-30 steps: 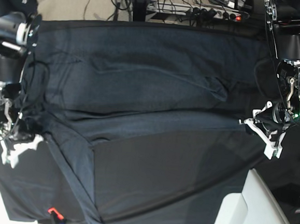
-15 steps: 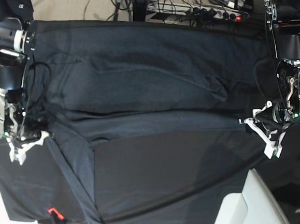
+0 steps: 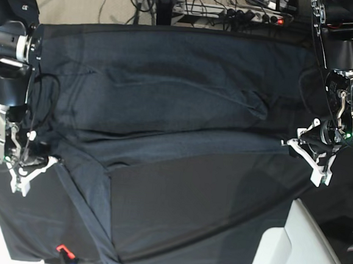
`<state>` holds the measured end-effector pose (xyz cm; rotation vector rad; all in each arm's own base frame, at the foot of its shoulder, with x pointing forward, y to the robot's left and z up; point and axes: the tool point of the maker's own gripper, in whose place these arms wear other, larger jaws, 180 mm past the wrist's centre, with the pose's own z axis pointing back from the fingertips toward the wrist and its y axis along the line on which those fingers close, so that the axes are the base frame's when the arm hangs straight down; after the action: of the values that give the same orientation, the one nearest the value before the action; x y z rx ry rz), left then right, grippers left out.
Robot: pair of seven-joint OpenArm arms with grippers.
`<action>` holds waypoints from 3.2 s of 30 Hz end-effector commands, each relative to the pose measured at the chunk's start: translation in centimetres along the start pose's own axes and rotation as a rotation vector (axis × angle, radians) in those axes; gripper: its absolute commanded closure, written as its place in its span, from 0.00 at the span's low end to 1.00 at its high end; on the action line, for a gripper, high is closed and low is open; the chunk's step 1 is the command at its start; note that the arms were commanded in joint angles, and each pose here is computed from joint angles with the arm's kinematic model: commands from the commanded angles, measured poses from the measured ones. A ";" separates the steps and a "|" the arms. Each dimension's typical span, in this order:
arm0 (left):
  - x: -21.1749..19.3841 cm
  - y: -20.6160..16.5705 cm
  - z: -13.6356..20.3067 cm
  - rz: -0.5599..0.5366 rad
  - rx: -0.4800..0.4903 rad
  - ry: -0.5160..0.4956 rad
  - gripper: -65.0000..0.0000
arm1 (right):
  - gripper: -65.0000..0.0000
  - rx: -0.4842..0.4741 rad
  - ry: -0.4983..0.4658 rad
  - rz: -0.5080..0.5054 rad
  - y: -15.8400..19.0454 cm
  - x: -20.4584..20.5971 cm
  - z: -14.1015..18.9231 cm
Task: Fold the T-shirt properly
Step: 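Lower both grippers and pull the held edges back toward the hem, then hold the side edges with both grippers and drag them toward the collar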
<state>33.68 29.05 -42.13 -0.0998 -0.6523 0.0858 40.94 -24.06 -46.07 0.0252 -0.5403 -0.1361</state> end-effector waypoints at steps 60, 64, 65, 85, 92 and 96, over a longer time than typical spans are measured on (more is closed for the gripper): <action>5.3 -0.9 3.7 -0.103 0.012 -0.155 1.00 | 1.00 0.020 -0.150 0.043 -0.6 2.9 1.0; 5.5 -1.1 3.9 -0.110 0.011 -0.163 1.00 | 1.00 0.021 -0.148 0.044 -0.5 2.8 1.0; 5.6 -1.1 3.9 -0.110 0.011 -0.166 1.00 | 1.00 0.023 -0.151 0.046 -0.5 3.0 1.0; 5.9 -1.1 3.9 -0.111 0.011 -0.173 1.00 | 1.00 0.049 -0.257 0.064 1.3 6.8 2.7; 6.1 -0.7 4.1 -0.104 0.018 -0.178 1.00 | 1.00 0.059 -0.309 0.060 1.7 7.6 2.9; 6.4 0.5 4.7 -0.066 0.041 -0.199 1.00 | 1.00 0.061 -0.322 0.057 1.7 7.8 3.0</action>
<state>34.78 30.13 -36.45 -0.0404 -0.7942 0.0521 44.24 -22.79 -42.14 0.0522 -0.7828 -0.0674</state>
